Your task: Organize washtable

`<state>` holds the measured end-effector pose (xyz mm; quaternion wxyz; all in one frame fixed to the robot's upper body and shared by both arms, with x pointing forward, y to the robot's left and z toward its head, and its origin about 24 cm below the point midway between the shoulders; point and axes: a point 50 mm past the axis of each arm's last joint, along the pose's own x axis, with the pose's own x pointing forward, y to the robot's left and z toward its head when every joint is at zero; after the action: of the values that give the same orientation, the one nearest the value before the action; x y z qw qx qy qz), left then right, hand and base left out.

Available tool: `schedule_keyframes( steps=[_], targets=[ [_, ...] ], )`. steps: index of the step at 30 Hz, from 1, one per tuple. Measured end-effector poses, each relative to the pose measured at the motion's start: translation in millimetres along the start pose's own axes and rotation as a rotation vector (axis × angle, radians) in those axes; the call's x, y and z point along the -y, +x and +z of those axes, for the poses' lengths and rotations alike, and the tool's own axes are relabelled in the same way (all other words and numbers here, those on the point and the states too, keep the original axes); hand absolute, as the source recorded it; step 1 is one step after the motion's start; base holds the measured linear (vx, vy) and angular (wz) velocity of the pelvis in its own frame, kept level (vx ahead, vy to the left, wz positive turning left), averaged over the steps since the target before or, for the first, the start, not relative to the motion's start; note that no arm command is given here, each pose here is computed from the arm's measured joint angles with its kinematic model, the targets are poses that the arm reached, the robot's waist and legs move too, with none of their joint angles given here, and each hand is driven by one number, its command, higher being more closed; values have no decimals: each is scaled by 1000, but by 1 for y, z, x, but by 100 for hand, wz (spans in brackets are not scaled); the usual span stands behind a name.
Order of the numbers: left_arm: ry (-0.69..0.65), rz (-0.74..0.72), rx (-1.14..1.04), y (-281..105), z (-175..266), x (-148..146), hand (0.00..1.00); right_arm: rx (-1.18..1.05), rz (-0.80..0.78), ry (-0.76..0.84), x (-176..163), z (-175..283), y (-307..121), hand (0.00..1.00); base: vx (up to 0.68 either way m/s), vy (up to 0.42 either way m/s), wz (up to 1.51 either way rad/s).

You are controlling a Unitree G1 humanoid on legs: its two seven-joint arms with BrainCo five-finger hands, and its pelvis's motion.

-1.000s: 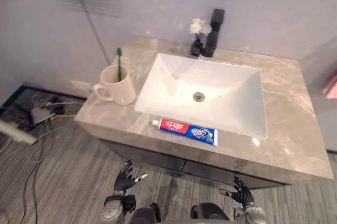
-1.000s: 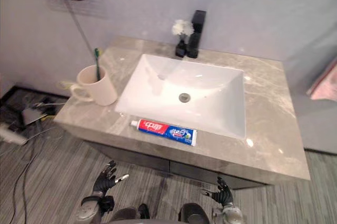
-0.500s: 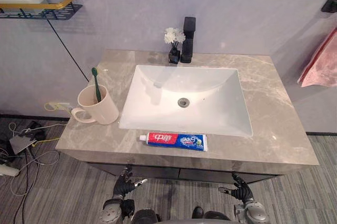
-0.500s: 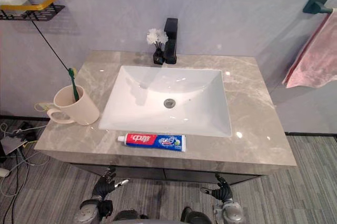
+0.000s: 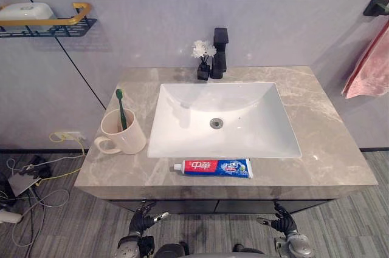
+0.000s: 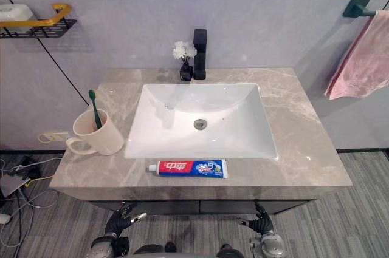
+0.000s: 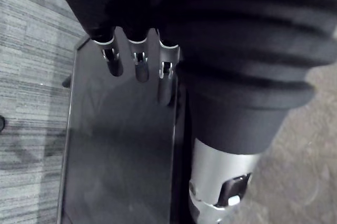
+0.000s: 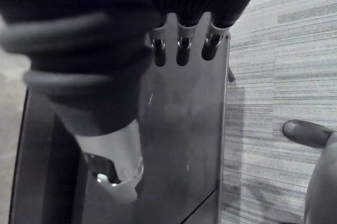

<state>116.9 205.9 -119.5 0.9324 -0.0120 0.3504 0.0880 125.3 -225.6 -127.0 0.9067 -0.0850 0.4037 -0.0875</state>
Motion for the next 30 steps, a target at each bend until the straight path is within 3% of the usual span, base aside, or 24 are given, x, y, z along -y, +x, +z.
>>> schedule_keyframes(
  steps=[13,20,21,26,30],
  targets=[
    [-1,56,-69,-3,-15,-15,0,-68,4,-12,0,-11,2,0,12,0,3],
    [18,50,-151,-2,-30,-8,0,-190,-57,125,9,-41,-6,0,8,-3,-3],
    [17,55,-196,-1,-37,-3,0,-221,-118,239,12,-50,-10,0,85,-31,13],
    [24,60,-209,1,-37,-4,0,-208,-133,272,13,-45,-7,0,40,-12,8],
    [-31,158,-206,-2,-36,-28,0,-193,-168,310,20,-41,-4,0,-49,-26,18]
  ],
)
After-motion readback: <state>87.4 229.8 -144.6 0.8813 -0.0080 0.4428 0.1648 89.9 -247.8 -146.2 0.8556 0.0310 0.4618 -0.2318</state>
